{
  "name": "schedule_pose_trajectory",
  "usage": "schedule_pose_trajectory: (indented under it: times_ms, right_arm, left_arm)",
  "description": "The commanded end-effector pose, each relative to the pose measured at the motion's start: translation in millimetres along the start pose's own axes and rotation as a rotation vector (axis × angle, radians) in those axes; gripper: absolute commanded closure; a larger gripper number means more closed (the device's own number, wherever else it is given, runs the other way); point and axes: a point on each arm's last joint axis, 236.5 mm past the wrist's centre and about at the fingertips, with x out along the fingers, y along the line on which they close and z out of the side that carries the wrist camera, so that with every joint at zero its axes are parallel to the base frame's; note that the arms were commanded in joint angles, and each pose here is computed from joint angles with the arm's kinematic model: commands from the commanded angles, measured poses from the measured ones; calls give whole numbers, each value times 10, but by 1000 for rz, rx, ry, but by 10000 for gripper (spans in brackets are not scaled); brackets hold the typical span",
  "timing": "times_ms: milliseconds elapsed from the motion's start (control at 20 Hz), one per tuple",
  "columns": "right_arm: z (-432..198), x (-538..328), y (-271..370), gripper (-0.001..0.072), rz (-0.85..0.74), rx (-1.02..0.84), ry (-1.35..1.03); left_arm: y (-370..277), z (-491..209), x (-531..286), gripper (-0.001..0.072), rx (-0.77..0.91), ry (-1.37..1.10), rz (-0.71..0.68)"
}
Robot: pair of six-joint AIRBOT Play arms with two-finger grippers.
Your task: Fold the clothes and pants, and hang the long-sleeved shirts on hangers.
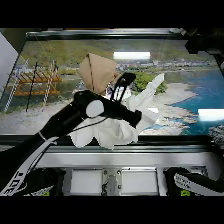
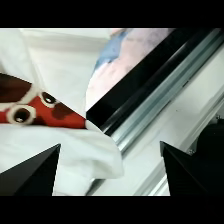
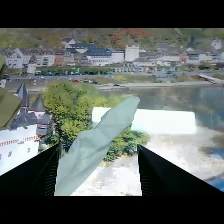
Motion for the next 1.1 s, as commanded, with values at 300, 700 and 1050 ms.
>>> schedule_pose_trajectory:
  times_ms: [300, 700, 1050]
  right_arm:
    - [-990, 104, -29, 194, 20, 77, 177]
    - [-2433, 537, 274, 194, 147, 176, 505]
    - [-3445, 906, 1150, 193, 374, 311, 599]
  left_arm:
    - [1464, -463, -316, 33, -345, 21, 195]
    - [1623, -617, 509, 33, -580, 145, -32]
    - [1760, -606, 604, 687, -584, 127, -5]
